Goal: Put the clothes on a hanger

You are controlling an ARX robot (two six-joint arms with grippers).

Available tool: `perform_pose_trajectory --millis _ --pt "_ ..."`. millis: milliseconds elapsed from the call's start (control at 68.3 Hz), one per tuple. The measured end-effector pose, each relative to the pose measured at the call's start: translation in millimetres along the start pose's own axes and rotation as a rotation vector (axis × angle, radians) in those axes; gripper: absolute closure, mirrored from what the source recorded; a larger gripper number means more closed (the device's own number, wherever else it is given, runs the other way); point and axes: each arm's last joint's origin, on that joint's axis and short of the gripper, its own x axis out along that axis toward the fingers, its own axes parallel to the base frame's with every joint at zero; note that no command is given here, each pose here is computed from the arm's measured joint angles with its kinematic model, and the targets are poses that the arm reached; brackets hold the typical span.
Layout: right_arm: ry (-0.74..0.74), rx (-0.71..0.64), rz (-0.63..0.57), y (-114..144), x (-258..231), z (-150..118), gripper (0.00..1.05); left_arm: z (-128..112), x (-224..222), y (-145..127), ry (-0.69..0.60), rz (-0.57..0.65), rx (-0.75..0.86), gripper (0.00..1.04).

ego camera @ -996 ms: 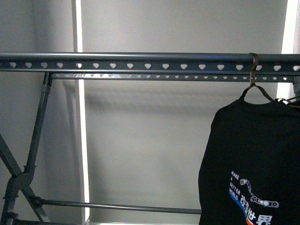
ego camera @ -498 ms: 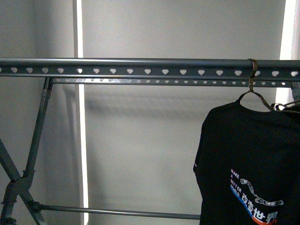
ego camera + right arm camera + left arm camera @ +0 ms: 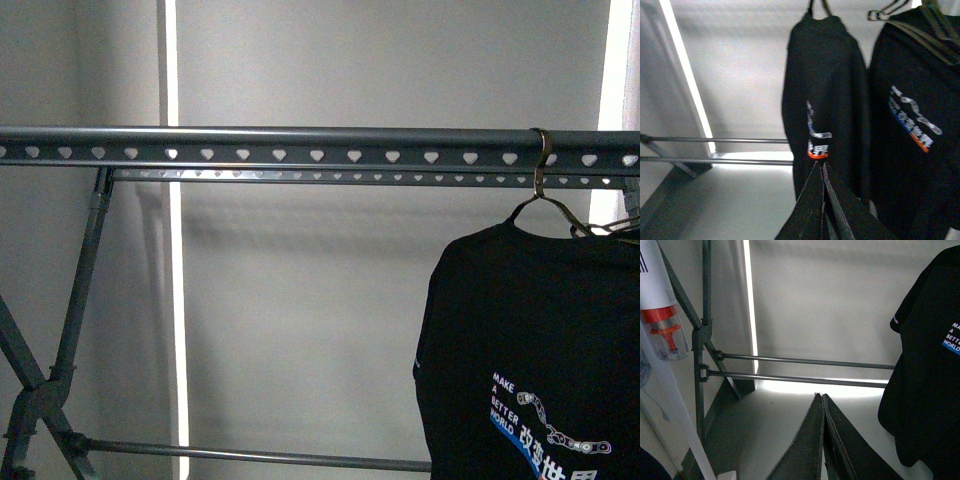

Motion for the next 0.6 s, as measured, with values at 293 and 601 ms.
perform_pose_trajectory --millis 293,601 --pt "0.003 0.0 -0.008 0.0 -8.9 -15.8 1.02 -0.1 0.0 0.0 0.0 0.0 0.0 1.01" --pt "0.004 0.0 -0.008 0.0 -15.8 -31.6 1.02 -0.1 0.0 0.0 0.0 0.0 0.0 1.01"
